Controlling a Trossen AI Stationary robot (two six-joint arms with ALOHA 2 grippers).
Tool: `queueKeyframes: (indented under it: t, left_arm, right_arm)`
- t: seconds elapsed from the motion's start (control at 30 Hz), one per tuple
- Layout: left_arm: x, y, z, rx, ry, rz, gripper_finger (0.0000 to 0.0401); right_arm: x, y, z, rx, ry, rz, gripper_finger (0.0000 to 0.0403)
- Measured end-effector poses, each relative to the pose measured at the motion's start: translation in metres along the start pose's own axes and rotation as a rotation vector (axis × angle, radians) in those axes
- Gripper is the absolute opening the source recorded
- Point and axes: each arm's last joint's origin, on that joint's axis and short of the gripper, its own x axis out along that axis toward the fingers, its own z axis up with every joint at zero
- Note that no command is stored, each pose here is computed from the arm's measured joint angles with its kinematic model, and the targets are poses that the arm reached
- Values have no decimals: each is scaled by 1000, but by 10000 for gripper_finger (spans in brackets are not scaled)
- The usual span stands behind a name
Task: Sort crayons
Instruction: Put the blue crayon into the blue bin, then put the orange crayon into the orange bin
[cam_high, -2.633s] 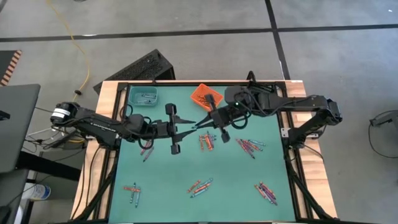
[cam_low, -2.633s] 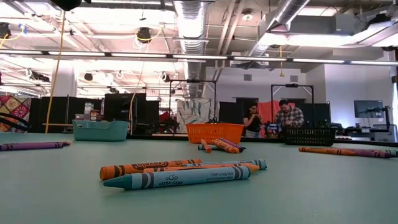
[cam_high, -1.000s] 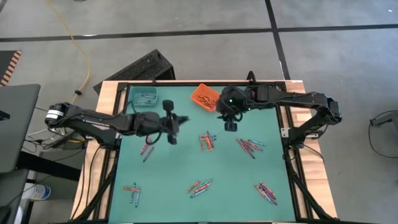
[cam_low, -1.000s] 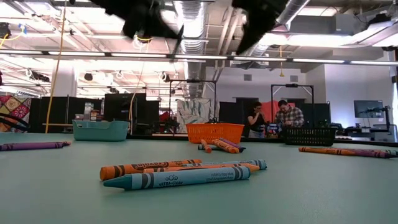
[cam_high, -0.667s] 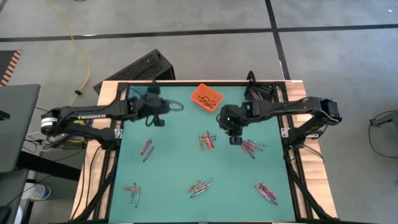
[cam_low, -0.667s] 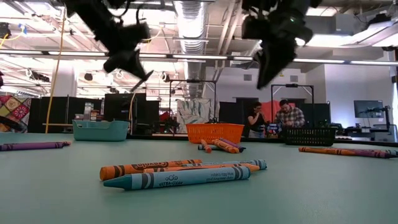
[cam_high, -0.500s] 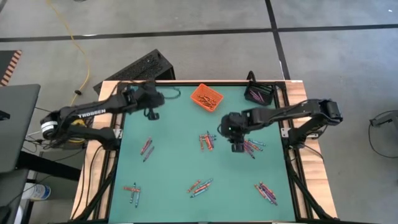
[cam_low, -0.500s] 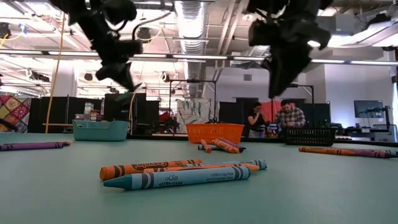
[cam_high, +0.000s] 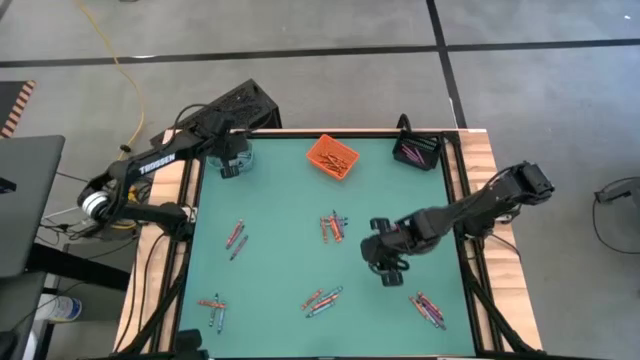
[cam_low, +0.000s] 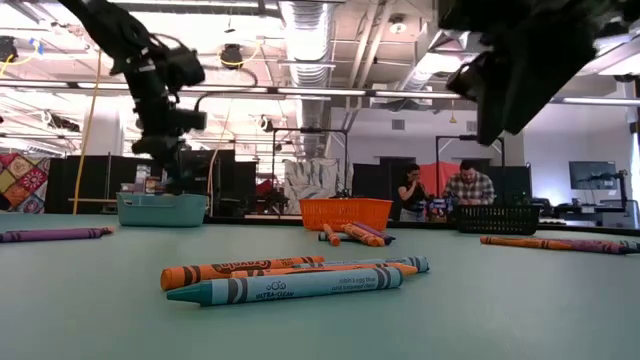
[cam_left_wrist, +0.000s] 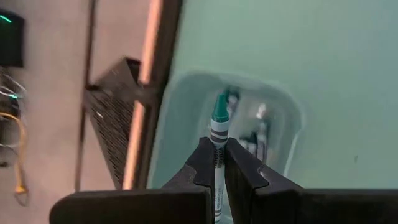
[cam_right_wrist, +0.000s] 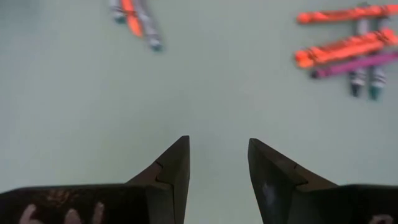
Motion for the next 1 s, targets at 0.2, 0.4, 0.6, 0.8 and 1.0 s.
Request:
queueKeyframes:
  t: [0.2,0.4,0.6,0.8,1.0]
  left_arm:
    - [31,-3,-4,21,121,-43,8]
    - [50,-8,-5,22,221,-65,22]
    - [54,-8,-4,1,228,-52,60]
    - [53,-8,-3,-17,244,-25,98]
    - [42,-8,2,-23,246,45,107]
  right_arm:
    - [-2,26,-3,-7,-46,-16,154]
    - [-3,42,-9,9,-53,-17,154]
    - [-5,57,-14,12,-54,6,154]
    - [-7,73,-22,8,-46,33,154]
    - [-10,88,-35,51,3,42,154]
